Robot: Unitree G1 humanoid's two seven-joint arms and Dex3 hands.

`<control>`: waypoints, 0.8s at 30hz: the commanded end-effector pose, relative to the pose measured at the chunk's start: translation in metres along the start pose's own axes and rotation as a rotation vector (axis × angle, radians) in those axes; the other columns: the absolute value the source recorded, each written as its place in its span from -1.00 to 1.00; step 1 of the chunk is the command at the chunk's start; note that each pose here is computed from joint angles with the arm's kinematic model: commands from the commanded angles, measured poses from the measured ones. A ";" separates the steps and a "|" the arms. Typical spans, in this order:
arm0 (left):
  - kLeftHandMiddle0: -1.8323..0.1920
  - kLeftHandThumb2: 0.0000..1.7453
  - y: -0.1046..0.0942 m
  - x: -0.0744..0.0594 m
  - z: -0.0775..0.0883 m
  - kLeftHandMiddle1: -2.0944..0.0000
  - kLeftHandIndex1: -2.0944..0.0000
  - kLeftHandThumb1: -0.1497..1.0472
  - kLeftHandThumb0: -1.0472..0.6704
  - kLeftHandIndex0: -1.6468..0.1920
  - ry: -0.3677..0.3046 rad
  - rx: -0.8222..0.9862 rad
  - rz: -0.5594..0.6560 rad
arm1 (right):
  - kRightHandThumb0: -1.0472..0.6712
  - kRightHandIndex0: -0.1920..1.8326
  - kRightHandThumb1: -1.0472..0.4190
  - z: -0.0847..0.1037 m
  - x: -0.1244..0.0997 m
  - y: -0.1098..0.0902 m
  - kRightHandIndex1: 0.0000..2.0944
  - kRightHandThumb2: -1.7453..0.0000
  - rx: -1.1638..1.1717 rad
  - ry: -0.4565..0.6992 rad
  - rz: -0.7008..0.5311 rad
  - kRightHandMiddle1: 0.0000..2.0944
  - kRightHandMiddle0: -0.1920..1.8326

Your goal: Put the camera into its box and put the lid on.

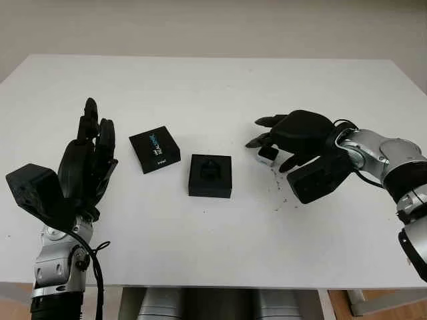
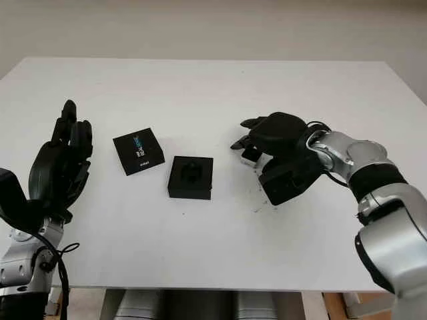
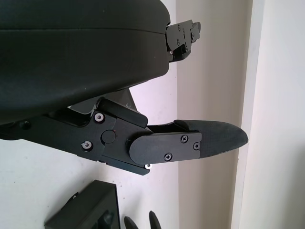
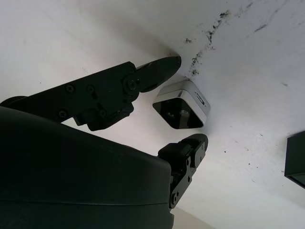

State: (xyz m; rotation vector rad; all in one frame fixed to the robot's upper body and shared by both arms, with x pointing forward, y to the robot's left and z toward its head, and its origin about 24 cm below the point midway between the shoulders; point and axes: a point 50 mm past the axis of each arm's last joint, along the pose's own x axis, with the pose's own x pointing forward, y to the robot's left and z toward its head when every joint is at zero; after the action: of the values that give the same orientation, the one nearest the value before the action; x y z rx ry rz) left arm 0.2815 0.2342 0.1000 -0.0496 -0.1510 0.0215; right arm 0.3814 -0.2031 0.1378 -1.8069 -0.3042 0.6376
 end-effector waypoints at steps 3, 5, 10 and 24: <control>1.00 -0.44 0.003 -0.002 0.005 0.96 0.98 1.00 -0.69 1.00 -0.013 0.012 0.004 | -0.11 -0.62 -0.83 -0.003 0.000 -0.004 -0.95 0.93 -0.005 0.010 -0.013 -0.90 -0.27; 1.00 -0.44 0.003 -0.002 0.004 0.96 0.98 1.00 -0.69 1.00 -0.013 0.010 0.003 | -0.11 -0.62 -0.84 -0.004 0.000 -0.003 -0.95 0.93 0.000 0.015 -0.014 -0.90 -0.27; 1.00 -0.44 0.003 -0.002 0.004 0.97 0.98 1.00 -0.68 1.00 -0.014 0.007 0.000 | -0.12 -0.63 -0.85 -0.006 0.000 -0.003 -0.95 0.93 -0.005 0.035 -0.002 -0.89 -0.25; 1.00 -0.44 0.004 -0.005 0.003 0.98 1.00 1.00 -0.69 1.00 -0.009 0.015 0.004 | -0.12 -0.63 -0.89 -0.009 -0.001 0.003 -0.95 0.93 -0.034 0.061 0.009 -0.86 -0.20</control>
State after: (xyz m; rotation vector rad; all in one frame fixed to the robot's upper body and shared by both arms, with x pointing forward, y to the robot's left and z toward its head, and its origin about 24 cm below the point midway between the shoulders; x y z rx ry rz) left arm 0.2771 0.2352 0.0980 -0.0439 -0.1435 0.0243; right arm 0.3832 -0.2090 0.1335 -1.8358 -0.2833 0.6025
